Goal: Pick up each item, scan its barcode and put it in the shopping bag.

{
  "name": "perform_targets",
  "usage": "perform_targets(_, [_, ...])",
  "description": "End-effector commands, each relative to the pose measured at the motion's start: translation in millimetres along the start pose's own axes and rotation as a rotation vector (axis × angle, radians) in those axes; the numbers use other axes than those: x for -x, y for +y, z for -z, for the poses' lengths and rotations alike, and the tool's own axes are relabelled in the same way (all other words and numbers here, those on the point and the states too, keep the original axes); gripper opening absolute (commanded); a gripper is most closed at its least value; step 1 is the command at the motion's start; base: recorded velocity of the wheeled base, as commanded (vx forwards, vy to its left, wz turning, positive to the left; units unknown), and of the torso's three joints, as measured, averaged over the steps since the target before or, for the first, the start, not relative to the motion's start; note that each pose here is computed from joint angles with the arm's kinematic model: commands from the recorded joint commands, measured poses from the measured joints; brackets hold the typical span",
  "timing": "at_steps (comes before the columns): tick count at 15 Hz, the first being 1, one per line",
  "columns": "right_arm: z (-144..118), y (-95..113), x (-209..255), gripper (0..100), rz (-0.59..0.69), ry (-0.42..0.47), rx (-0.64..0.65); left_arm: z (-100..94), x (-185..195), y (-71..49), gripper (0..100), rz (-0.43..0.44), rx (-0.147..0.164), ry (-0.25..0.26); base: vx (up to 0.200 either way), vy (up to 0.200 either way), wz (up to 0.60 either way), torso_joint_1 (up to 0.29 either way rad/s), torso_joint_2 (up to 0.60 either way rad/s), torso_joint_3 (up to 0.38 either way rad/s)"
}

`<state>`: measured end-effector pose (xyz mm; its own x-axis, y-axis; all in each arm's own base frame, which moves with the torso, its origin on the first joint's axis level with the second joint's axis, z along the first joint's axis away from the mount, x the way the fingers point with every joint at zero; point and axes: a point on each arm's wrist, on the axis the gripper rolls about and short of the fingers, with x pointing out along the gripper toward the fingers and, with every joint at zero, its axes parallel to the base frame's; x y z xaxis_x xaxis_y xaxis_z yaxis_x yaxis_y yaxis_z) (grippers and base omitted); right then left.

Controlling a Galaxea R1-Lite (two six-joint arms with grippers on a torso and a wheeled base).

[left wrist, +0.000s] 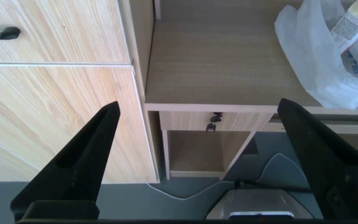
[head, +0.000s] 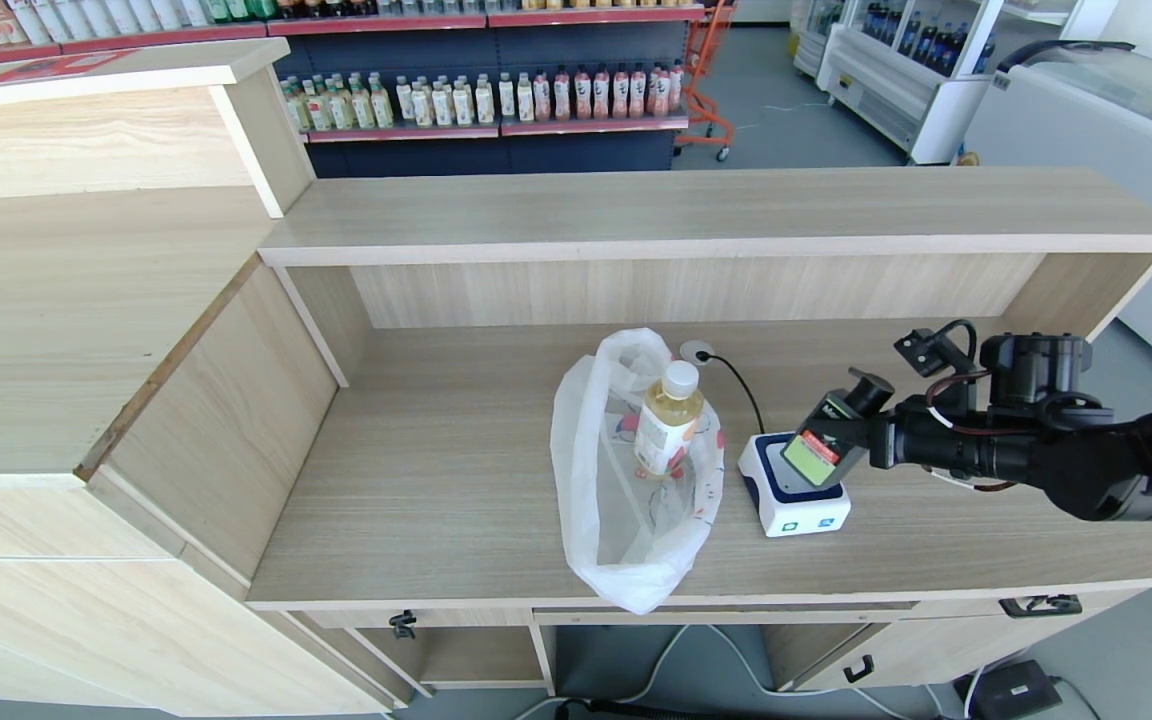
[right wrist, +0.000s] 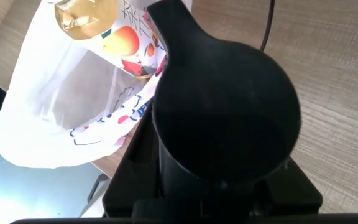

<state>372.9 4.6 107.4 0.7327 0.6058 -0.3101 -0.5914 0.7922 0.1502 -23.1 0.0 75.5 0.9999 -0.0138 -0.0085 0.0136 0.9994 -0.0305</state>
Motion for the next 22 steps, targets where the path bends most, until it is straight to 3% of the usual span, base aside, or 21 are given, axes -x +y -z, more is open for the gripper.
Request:
perform_targets(1, [2.0, 2.5, -7.8, 0, -0.018, 0.007, -0.005, 0.0, 0.0, 0.0, 100, 0.0, 0.0, -0.001, 0.0, 0.0, 0.0, 0.0, 0.0, 0.0])
perform_targets(15, [6.9, 5.7, -12.8, 0, -0.033, 0.02, -0.014, 0.1, 0.0, 0.0, 100, 0.0, 0.0, 0.001, 0.0, 0.0, 0.0, 0.0, 0.0, 0.0])
perform_targets(22, [-16.7, 8.1, 8.3, 0, 0.001, -0.042, -0.013, 0.1, 0.0, 0.0, 100, 0.0, 0.0, 0.001, 0.0, 0.0, 0.0, 0.0, 0.0, 0.0])
